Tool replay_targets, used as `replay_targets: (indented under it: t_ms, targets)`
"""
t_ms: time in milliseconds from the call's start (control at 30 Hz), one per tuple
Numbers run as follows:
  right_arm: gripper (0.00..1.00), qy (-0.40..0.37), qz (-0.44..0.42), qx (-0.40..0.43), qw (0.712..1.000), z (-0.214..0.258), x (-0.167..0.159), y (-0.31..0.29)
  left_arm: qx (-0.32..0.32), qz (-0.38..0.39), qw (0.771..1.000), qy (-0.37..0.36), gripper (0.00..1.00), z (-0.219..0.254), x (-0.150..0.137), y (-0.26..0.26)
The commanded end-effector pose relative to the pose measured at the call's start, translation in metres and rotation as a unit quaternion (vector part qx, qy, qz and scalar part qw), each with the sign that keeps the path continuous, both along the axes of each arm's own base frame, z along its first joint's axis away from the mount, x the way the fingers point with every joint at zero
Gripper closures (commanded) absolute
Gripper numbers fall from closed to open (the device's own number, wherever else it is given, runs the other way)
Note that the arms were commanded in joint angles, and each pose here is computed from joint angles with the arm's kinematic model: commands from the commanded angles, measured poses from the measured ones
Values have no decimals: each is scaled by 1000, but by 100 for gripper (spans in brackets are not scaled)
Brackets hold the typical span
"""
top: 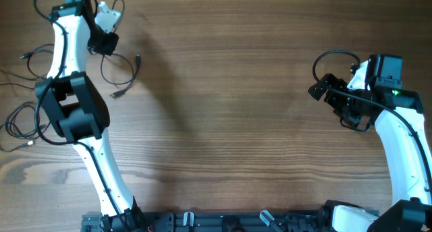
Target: Untangle cables
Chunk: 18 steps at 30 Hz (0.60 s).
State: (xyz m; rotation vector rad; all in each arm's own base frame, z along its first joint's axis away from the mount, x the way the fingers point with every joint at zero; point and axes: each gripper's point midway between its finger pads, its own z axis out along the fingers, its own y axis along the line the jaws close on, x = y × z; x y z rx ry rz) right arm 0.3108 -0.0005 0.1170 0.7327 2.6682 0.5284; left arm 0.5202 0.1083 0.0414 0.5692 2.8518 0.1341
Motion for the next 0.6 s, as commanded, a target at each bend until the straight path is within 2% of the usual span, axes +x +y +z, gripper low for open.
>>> replay_targets:
  t_ms: [0, 100, 167, 200, 233, 333, 400, 500, 567]
  targets:
    - [0, -18, 6, -11, 1000, 10, 4, -3, 109, 31, 993, 28, 64, 7, -12, 38]
    - [0, -18, 5, -11, 1000, 10, 4, -3, 186, 105, 977, -23, 64, 47, -4, 65]
    - [0, -18, 5, -11, 1000, 10, 4, -3, 179, 124, 974, -66, 60, 72, 5, 61]
    - [0, -18, 6, -11, 1000, 10, 4, -3, 160, 135, 972, -107, 45, 97, 13, 52]
    - [0, -18, 5, -11, 1000, 10, 4, -3, 149, 146, 969, -132, 0, 112, 17, 45]
    - [0, -18, 6, -11, 1000, 10, 4, -3, 99, 204, 949, -220, 0, 173, 22, 18]
    - [0, -18, 6, -11, 1000, 10, 4, -3, 35, 213, 946, -242, 0, 199, 16, -12]
    - [0, -18, 6, -11, 1000, 10, 4, -3, -94, 142, 959, -226, 0, 229, -8, -82]
    - [0, -18, 6, -11, 1000, 10, 4, -3, -182, 89, 957, -209, 0, 249, -29, -126]
